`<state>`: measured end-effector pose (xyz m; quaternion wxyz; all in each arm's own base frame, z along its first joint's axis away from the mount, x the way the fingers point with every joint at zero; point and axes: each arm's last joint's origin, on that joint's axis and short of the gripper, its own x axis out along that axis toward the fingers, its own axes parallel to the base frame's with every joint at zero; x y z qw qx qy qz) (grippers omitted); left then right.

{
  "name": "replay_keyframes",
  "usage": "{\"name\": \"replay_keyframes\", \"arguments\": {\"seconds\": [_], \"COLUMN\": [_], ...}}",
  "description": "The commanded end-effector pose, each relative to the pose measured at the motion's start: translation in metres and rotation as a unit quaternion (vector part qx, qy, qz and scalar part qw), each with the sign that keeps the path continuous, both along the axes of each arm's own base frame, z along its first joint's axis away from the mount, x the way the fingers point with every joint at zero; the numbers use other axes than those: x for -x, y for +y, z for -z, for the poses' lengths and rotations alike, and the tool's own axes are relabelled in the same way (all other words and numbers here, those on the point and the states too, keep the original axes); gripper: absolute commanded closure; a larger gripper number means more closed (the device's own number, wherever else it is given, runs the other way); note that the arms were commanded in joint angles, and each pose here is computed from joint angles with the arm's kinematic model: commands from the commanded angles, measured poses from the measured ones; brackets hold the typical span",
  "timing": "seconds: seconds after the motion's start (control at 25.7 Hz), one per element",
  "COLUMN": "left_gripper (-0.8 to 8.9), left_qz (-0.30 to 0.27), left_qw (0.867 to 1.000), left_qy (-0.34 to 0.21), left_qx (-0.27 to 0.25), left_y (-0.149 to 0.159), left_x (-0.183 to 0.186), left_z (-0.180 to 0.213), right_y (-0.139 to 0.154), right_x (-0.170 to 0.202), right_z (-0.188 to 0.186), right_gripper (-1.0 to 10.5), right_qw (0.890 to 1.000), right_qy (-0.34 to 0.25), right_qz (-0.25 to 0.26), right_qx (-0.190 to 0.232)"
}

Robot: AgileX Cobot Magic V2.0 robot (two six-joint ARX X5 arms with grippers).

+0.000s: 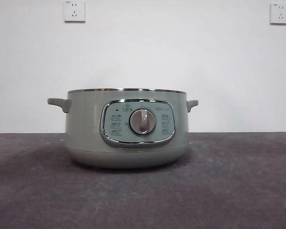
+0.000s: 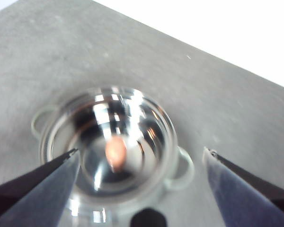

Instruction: Pick up the egg,open the lid,put the egg in the pot,close the lid

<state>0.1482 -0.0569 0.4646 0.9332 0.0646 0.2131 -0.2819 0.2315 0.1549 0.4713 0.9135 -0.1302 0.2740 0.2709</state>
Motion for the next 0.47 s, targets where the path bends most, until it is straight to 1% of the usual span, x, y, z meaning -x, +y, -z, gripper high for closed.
{"name": "replay_keyframes", "arguments": {"seconds": [0.04,0.31,0.47], "left_gripper": [8.21,8.21,8.21], "left_qz": [0.022,0.062,0.074], "left_qw": [0.999,0.998,0.997], "left_qy": [-0.032,0.0,0.006], "left_qx": [0.015,0.003,-0.002], "left_y": [-0.01,-0.05,-0.073], "left_x": [-0.01,-0.061,-0.093], "left_z": [-0.006,0.016,0.033], "right_y": [-0.015,-0.052,-0.073], "right_x": [0.019,0.075,0.106], "right_z": [-0.008,-0.029,-0.037], "right_gripper": [5.0,5.0,5.0], "right_qw": [1.0,1.0,1.0], "right_qy": [0.001,-0.01,-0.019], "right_qz": [0.0,-0.001,0.0], "right_qx": [0.007,0.002,-0.004]}}
